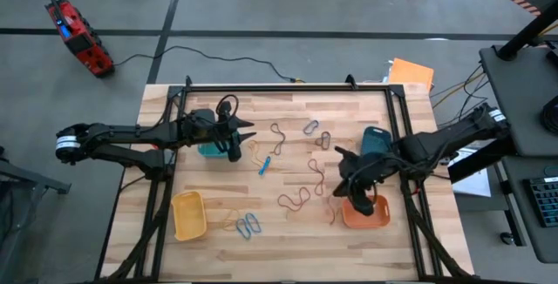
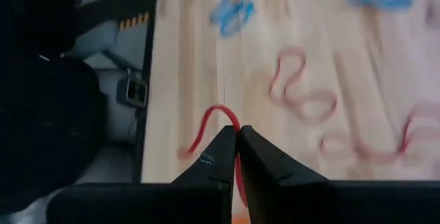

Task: Sort rubber bands into baskets
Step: Put the red rubber band into the orange bin

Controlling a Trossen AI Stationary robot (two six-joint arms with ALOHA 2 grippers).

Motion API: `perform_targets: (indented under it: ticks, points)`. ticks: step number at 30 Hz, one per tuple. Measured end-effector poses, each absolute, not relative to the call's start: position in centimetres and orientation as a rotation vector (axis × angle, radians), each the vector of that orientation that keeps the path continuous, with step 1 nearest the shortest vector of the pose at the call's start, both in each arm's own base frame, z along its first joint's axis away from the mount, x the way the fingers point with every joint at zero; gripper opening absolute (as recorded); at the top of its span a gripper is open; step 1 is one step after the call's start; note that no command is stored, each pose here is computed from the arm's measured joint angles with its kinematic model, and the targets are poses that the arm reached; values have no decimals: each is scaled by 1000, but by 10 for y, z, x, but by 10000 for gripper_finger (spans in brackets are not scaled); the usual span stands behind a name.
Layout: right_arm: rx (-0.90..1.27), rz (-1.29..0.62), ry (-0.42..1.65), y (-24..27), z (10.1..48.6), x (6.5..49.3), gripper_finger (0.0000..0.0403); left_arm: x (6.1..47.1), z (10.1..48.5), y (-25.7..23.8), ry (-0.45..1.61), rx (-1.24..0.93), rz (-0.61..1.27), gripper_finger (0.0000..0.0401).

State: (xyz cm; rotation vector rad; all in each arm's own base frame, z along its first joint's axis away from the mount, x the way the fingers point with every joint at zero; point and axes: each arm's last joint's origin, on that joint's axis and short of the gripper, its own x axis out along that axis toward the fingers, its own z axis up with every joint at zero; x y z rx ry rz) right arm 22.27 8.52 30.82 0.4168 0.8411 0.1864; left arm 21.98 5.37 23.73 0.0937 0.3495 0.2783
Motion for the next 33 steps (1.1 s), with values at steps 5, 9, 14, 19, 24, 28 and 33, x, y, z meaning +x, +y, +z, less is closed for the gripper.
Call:
perform_targets:
  ticks: [5, 9, 14, 19, 24, 28, 33]
  points:
    - [545, 132, 977, 94, 301, 212, 12, 220, 238, 54, 340, 95, 279, 123]
    - [624, 71, 1054, 99, 297, 205, 12, 220, 238, 54, 338, 95, 279, 123]
    - [697, 4, 1152, 104, 292, 197, 12, 220, 238, 54, 337, 95, 279, 123]
    - [728, -71, 1229, 106, 288, 190, 12, 220, 239, 54, 331, 96, 280, 123]
    - [750, -166, 1317, 103, 283, 182, 12, 220, 239, 54, 327, 96, 280, 123]
    - [750, -218, 1375, 101, 277, 176, 12, 220, 239, 54, 327, 96, 280, 123]
    - [766, -233, 1438, 102, 269, 176, 12, 220, 239, 54, 329, 106, 296, 123]
